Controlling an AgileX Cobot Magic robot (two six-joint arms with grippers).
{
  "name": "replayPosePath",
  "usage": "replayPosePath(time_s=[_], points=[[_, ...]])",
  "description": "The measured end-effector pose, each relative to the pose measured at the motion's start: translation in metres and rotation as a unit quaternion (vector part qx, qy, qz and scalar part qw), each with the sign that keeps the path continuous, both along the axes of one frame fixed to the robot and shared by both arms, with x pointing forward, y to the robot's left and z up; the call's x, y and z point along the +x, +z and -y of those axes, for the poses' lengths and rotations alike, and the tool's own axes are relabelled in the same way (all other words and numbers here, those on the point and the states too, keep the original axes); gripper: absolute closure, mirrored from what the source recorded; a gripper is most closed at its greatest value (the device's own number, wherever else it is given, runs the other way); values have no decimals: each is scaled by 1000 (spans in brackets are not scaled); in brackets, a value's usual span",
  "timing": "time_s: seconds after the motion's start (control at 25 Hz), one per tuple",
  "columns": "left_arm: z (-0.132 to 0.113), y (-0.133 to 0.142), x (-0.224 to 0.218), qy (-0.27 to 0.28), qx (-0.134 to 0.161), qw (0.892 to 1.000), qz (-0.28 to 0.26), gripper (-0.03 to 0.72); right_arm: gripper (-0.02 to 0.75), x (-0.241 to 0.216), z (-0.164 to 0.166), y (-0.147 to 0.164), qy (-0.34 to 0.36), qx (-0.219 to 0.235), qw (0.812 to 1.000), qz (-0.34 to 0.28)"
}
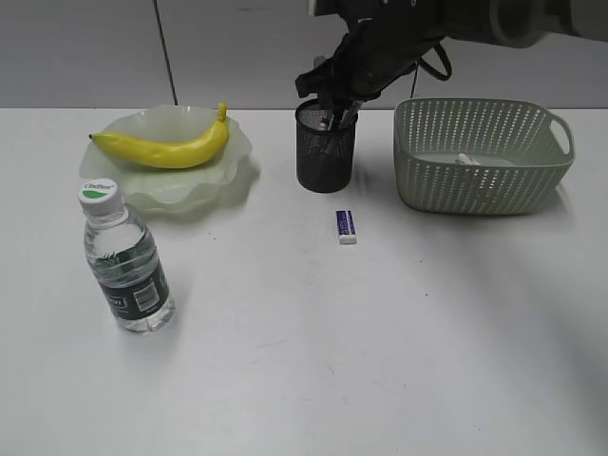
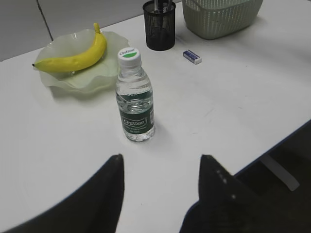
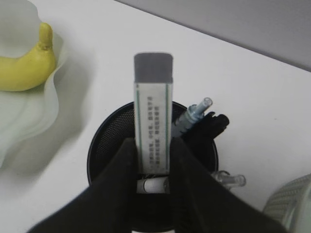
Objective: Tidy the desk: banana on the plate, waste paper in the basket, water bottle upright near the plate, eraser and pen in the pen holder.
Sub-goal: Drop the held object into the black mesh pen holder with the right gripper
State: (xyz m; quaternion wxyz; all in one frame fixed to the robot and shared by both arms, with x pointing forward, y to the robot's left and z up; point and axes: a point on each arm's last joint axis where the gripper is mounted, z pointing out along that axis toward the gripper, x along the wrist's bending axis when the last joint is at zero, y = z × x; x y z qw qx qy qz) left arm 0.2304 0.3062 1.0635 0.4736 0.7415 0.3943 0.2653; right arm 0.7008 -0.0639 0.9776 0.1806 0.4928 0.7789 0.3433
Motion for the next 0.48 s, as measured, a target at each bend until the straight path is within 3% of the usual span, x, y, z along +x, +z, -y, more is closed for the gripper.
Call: replayPosePath(time_s=[0.2, 0.48], points=[[-1, 0, 1, 6, 1, 1000, 0, 316, 552, 3, -2, -20, -3, 1, 1000, -16], [-1, 0, 1, 14, -7, 1000, -4, 316, 329, 3, -3, -22, -5, 4, 1000, -27]])
